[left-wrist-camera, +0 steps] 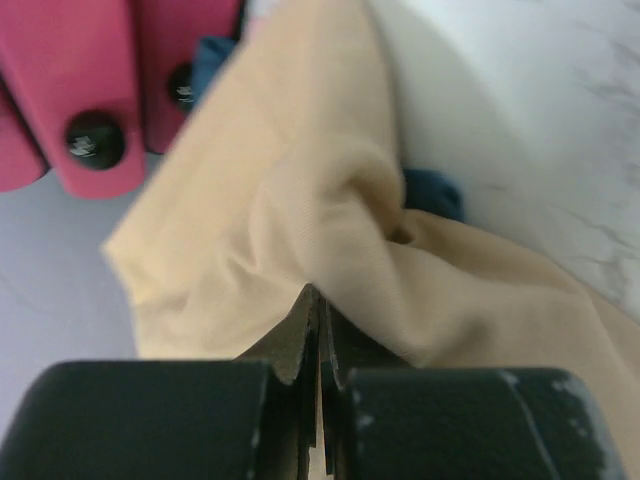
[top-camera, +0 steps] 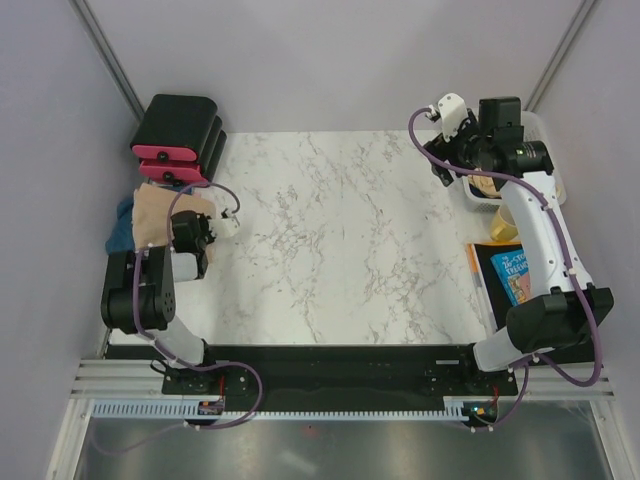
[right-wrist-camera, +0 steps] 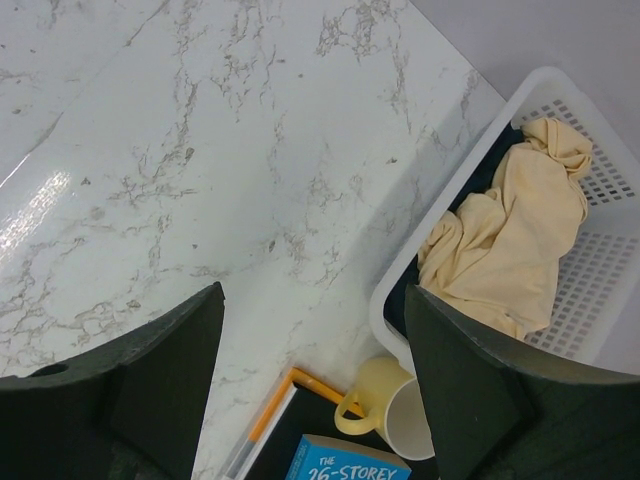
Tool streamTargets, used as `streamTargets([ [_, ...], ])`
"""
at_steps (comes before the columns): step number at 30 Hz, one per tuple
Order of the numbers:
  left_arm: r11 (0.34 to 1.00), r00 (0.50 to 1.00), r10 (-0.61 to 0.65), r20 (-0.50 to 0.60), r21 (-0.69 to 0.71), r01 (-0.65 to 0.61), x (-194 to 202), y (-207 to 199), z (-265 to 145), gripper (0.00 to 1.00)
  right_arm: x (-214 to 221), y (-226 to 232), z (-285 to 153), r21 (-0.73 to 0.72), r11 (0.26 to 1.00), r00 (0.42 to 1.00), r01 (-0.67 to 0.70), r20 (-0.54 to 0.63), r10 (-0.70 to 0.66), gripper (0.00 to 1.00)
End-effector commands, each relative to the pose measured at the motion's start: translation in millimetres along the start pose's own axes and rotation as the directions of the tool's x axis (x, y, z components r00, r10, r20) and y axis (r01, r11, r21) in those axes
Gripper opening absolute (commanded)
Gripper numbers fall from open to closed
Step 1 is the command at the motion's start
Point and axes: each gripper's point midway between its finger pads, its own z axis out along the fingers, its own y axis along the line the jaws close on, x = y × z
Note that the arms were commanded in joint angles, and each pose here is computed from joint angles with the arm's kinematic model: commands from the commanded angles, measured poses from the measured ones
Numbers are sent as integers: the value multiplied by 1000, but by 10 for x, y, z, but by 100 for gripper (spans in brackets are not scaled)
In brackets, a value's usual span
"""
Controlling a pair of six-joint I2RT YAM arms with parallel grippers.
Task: Fold and stack the t-shirts
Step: Put the neatly folded tshirt into the corner of the board with the left arm
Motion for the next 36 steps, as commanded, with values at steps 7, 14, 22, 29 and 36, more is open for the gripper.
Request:
streamTargets([
  [7,984,985,154,-76,-77,-160,376,40,74,2,-141,-19,-3,4,999,999,39,20,-39,80],
  [14,975,992,1,-124,-221,-28,351,830,-182,2,-166,-46,-16,13,999,999,41,26,-42,80],
  [22,962,996,-7,-88,-272,-17,326,1168,-539,2,-189,-37,-11,8,999,998,45,35,-46,80],
  [29,976,980,88,-177,-180,-121,736,614,-214,2,-227,-42,-31,10,999,998,50,45,-50,80],
  [36,967,939,169,-301,-132,-216,1188,463,107,2,-211,-30,-72,14,998,998,55,42,-56,80],
])
